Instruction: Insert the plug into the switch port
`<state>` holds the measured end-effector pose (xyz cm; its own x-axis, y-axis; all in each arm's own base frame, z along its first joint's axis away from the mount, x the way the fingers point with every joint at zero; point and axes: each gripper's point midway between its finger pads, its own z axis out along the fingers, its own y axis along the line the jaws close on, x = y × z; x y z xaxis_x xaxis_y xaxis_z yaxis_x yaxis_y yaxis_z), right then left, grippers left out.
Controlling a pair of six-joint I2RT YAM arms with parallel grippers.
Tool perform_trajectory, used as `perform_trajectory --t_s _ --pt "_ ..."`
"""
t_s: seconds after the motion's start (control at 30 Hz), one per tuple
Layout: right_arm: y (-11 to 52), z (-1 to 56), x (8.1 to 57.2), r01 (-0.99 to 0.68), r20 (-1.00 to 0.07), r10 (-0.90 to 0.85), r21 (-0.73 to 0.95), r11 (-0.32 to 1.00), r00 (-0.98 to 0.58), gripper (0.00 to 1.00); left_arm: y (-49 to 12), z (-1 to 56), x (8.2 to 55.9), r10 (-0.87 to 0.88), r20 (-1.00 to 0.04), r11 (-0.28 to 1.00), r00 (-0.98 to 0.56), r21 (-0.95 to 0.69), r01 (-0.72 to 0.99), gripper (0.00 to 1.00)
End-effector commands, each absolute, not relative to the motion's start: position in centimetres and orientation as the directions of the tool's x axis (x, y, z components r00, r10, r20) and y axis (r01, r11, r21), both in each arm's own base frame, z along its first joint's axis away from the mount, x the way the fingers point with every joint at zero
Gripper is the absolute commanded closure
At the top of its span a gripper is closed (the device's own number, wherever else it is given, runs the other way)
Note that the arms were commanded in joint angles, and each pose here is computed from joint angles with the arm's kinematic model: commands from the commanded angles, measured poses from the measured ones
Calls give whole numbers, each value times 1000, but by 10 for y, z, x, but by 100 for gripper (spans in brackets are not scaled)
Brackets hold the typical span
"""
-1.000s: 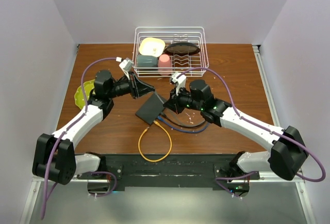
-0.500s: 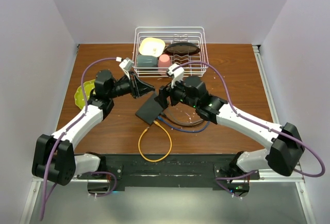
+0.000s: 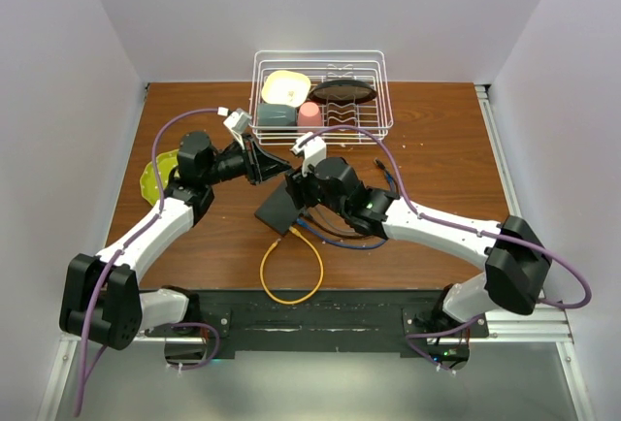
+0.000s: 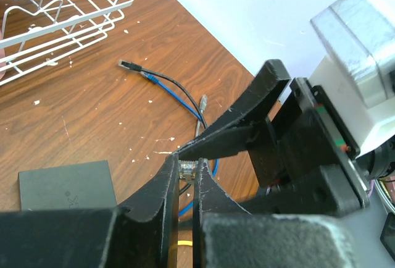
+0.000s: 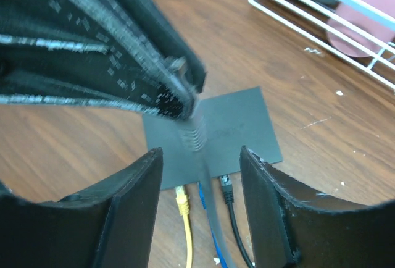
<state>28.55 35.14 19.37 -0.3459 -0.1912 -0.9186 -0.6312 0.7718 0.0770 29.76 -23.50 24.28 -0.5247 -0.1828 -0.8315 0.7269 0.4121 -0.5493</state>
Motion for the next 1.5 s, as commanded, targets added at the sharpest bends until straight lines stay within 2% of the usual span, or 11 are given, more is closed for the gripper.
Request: perform_trajectory --t_s 0.0,0.33,0.53,0.6,0.63,0.73,1.0,1.07,1.1,1.2,1.47 --pt "348 240 300 -562 -964 -62 99 821 -260 45 -237 268 297 -197 -864 397 -463 -502 768 100" --pt "340 265 303 -519 -976 14 126 845 -215 60 -237 264 298 -185 -864 399 -468 -501 768 100" --pt "353 253 306 -547 -971 -26 111 830 -237 60 -237 269 294 -180 -872 390 -455 -488 781 100" --pt "354 249 308 -538 -970 -29 110 836 -243 74 -237 268 295 -179 -873 395 -454 -487 779 100" --pt "354 248 308 -531 -968 -29 111 840 -248 89 -237 270 294 -176 -872 395 -456 -487 779 100" --pt "353 248 308 -529 -968 -32 108 842 -250 100 -236 269 294 -163 -878 404 -450 -476 781 100" --pt "343 248 307 -513 -970 -34 96 853 -239 100 -232 274 295 -170 -896 430 -410 -442 787 94" --pt "343 249 305 -522 -971 -34 98 847 -238 100 -230 275 296 -174 -902 443 -396 -431 786 87" --pt "343 249 304 -526 -971 -41 92 845 -234 100 -229 276 297 -178 -903 450 -391 -428 784 69" --pt "343 247 303 -541 -972 -62 74 837 -229 100 -219 278 305 -210 -907 524 -365 -420 741 37" --pt "344 242 294 -631 -968 -124 45 774 -221 100 -184 299 309 -270 -938 678 -217 -345 649 17"
